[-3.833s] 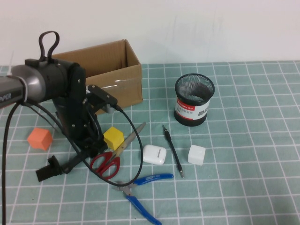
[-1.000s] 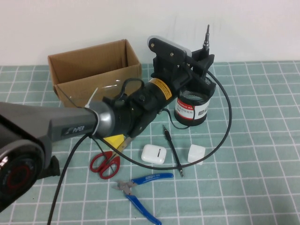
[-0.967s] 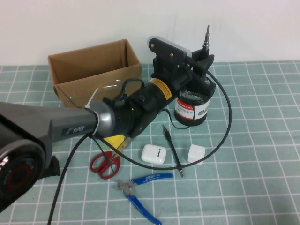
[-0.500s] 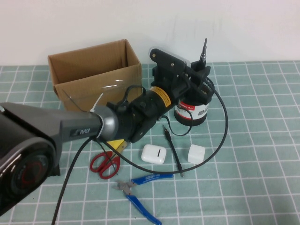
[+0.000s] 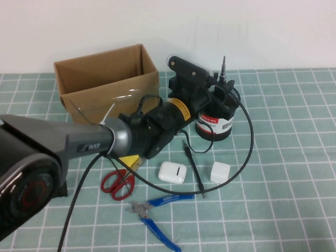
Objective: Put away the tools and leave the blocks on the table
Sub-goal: Place the picked object into the round holder, then pick up the scissors from the table
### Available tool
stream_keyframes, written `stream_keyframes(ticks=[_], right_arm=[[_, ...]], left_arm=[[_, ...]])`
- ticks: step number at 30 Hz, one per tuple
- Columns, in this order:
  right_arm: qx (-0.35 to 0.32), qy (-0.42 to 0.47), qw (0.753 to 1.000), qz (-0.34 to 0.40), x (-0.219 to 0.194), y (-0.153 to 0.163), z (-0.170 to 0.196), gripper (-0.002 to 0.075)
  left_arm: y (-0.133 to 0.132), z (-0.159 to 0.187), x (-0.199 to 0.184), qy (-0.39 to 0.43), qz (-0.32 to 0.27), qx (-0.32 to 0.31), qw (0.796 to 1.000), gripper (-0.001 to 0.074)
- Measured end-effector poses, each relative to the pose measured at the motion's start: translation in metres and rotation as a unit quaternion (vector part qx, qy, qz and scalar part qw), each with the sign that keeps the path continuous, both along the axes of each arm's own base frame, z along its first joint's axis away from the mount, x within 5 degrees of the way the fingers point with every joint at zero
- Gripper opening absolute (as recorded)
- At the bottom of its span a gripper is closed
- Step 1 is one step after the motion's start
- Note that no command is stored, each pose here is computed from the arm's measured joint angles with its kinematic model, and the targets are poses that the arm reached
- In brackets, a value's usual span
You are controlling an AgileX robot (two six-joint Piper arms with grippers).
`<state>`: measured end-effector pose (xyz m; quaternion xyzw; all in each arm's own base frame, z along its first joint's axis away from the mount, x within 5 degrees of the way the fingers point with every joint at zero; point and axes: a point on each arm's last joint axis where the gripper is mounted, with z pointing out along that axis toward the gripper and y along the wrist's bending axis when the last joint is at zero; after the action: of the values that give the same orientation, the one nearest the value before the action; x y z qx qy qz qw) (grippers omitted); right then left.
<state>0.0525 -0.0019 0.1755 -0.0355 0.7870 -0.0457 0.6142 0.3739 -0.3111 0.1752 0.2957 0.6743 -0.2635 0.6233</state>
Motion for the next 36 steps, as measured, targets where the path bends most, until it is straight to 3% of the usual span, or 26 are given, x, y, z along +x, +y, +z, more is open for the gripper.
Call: stream_keyframes(ticks=[6,10,18,24,32,36], right_arm=[[0.0,0.0,1.0,0.0,0.0,0.0,0.0,-0.0006],[0.001,0.0,1.0,0.0,0.0,0.0,0.0,-0.0006],[0.001,0.0,1.0,0.0,0.0,0.0,0.0,-0.0006],[0.0,0.0,1.0,0.0,0.0,0.0,0.0,-0.0006],[0.0,0.0,1.0,0.0,0.0,0.0,0.0,-0.0006],[0.0,0.0,1.0,0.0,0.0,0.0,0.0,-0.0006]], left_arm=[[0.003,0.017,-0.002,0.023,0.009,-0.009,1.0,0.0323],[0.011,0.038,-0.008,0.071,0.031,0.035,0.996,0.0304],[0.033,0.12,-0.062,0.137,0.057,0.152,0.977,0.0123],[0.064,0.148,-0.097,0.222,0.085,0.232,0.943,0.0075],[0.084,0.135,-0.122,0.338,0.109,0.346,0.869,0.0071],[0.084,0.133,-0.132,0.348,0.099,0.381,0.851,0.007]])
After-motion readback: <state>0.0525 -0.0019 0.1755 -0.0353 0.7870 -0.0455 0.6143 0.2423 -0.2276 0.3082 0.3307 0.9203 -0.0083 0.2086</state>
